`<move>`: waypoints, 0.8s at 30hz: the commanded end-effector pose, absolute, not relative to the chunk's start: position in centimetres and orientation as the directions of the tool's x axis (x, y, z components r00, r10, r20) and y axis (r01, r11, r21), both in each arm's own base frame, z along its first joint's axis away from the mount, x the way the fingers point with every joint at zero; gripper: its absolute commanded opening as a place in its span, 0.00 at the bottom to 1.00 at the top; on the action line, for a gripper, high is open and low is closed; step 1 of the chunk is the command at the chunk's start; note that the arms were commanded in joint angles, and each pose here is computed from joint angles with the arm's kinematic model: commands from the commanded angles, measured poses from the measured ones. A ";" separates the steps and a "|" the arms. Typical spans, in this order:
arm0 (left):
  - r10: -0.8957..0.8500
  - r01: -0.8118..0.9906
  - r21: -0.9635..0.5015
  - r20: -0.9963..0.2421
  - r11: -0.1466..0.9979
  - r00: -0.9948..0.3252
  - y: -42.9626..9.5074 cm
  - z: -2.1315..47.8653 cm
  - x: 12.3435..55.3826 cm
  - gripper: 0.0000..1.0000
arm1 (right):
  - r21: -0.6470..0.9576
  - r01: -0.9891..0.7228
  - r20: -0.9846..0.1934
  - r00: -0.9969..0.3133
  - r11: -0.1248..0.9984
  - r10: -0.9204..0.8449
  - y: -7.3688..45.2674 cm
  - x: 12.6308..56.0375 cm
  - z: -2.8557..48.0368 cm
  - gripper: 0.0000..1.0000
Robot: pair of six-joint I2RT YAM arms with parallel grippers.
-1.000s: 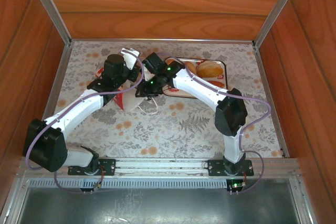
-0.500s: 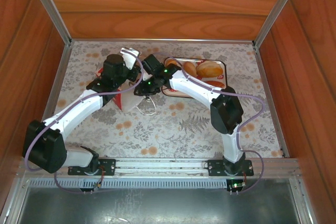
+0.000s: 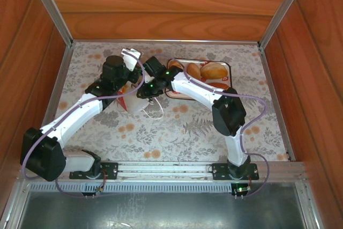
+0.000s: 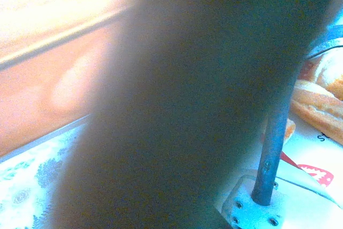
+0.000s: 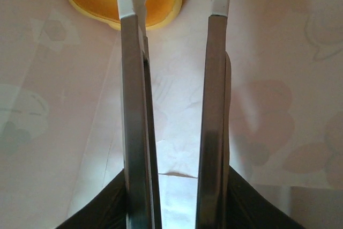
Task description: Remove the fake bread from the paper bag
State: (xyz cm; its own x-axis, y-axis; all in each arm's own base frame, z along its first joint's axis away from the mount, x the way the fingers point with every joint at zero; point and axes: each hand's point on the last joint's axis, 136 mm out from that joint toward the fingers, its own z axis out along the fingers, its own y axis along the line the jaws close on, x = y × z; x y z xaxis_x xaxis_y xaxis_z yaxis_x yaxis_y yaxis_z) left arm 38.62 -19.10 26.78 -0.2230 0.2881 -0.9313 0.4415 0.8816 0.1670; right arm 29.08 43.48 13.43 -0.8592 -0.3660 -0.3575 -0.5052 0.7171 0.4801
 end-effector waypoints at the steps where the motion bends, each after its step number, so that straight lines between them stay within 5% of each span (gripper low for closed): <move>1: 0.256 0.446 0.160 -0.953 0.881 -0.165 -19.5 29.6 38.5 0.00 | 0.457 -0.541 -0.399 -0.834 0.706 -0.381 44.0 29.8 14.0 0.40; 24: 0.287 0.483 0.185 -0.947 0.856 -0.146 -20.3 29.5 38.6 0.00 | 0.451 -0.590 -0.403 -0.804 0.670 -0.437 44.1 29.1 13.9 0.41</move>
